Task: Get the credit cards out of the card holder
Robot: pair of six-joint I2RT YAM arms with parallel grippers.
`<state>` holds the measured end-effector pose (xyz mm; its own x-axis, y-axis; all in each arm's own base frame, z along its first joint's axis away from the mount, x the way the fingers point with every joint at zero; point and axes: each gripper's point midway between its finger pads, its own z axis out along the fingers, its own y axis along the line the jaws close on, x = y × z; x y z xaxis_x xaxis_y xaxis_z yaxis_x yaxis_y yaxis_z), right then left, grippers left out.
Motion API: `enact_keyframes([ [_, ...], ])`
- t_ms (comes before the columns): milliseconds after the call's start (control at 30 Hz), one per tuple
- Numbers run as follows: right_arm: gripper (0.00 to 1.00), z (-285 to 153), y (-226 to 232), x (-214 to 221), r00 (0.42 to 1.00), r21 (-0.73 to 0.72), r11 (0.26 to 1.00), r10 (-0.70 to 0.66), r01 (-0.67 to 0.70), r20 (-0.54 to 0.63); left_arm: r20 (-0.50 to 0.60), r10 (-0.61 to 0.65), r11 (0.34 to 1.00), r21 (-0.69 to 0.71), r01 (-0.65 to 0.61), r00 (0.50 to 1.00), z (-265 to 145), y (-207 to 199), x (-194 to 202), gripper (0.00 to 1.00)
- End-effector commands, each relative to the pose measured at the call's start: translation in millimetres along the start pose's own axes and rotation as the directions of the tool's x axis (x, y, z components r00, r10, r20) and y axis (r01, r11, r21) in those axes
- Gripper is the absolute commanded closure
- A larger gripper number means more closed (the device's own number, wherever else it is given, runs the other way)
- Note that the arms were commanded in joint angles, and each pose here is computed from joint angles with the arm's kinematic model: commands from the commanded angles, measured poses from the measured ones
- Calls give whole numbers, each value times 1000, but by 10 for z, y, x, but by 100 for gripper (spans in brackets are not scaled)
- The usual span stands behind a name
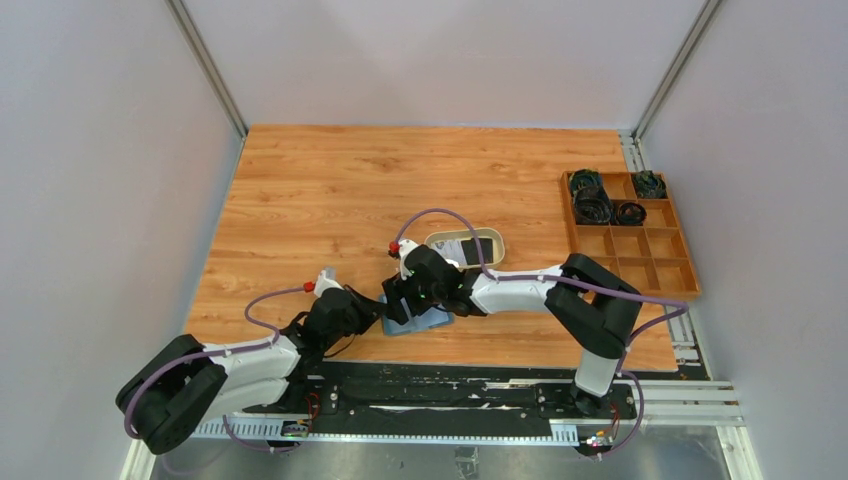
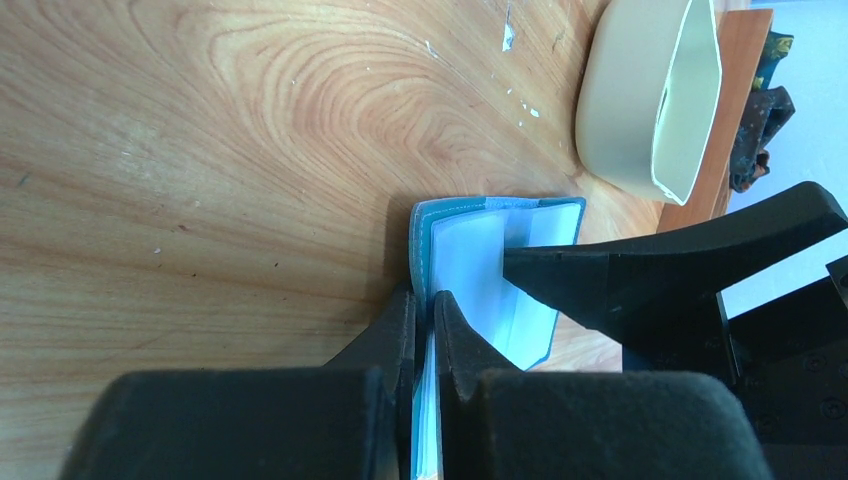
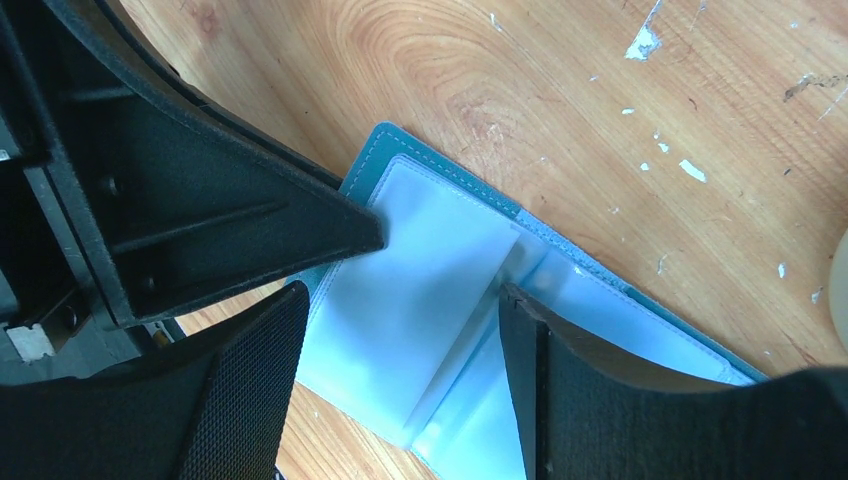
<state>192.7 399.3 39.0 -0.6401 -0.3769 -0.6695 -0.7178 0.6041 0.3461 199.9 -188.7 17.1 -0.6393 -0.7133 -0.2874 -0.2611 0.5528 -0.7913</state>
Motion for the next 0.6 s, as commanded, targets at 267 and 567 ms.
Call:
enact_keyframes([
  [267, 28, -116, -134, 512, 966, 92, 991, -74, 100, -247, -54, 91, 982, -159, -99, 994, -26, 390, 99, 100],
  [567, 27, -211, -421, 556, 937, 274, 938, -115, 212, -330, -52, 102, 981, -161, -109, 993, -27, 377, 86, 98],
])
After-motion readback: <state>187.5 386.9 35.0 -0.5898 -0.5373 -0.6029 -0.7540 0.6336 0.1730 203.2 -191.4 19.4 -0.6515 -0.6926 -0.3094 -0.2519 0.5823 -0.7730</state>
